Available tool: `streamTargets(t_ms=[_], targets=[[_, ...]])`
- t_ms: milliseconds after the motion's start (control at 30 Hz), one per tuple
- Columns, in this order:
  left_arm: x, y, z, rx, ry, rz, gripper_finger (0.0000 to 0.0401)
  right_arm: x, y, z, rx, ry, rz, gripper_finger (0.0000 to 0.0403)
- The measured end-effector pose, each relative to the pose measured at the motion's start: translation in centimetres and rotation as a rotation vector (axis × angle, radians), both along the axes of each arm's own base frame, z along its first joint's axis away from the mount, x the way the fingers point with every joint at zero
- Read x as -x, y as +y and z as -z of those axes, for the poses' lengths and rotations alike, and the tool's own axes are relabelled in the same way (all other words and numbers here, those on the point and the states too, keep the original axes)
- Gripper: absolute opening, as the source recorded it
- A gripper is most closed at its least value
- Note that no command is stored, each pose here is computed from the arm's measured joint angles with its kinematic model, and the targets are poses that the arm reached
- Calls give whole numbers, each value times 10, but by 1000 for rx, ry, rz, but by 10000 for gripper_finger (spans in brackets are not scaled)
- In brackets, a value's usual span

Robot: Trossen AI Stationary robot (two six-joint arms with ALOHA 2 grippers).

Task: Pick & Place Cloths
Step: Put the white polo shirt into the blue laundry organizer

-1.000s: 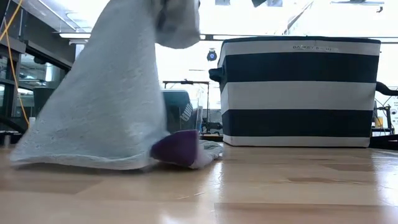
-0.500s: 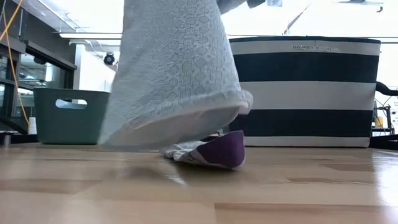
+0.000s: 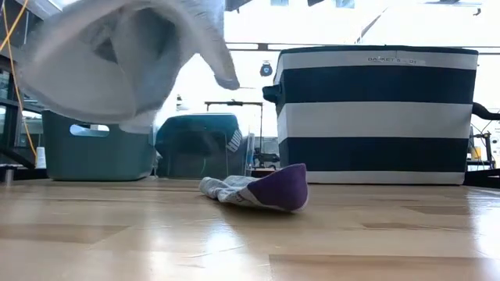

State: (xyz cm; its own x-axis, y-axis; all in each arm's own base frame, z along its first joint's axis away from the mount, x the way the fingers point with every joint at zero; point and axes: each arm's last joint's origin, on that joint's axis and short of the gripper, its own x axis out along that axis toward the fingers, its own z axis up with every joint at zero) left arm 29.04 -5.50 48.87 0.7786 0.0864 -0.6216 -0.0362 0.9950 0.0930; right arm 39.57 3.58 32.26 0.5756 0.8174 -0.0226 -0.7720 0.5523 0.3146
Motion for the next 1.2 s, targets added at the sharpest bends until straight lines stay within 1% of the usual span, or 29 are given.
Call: streamTargets(t_ms=[233, 400, 533, 600, 700, 800, 900, 933, 1100, 1133, 1200], targets=[[-6, 1, -7, -65, -96, -28, 35, 1, 5, -4, -1, -35, -14, 260], [-8, 1, -12, -99, -142, -13, 35, 2, 7, -10, -22, -76, -36, 260], [-9, 1, -14, -106, -165, -17, 35, 2, 7, -13, -49, -75, -51, 245], [-9, 0, -14, -106, -166, -16, 35, 2, 7, -13, -49, -77, -54, 227], [-10, 0, -14, -104, -172, -17, 35, 2, 8, -13, -51, -82, -63, 184], [-10, 0, -14, -103, -174, -17, 35, 2, 8, -13, -50, -87, -73, 121], [-11, 0, -15, -97, -181, -11, 35, 3, 8, -14, -59, -84, -98, 45], [-11, 0, -15, -92, -183, -6, 35, 3, 8, -15, -61, -89, -108, 29], [-11, 0, -15, -88, -186, -5, 35, 4, 8, -18, -102, -71, -106, 27], [-10, 0, -16, -86, -187, -4, 41, 4, 8, -19, -111, -67, -106, 27], [-10, 0, -16, -83, -188, 0, 66, 4, 8, -20, -125, -57, -107, 27]])
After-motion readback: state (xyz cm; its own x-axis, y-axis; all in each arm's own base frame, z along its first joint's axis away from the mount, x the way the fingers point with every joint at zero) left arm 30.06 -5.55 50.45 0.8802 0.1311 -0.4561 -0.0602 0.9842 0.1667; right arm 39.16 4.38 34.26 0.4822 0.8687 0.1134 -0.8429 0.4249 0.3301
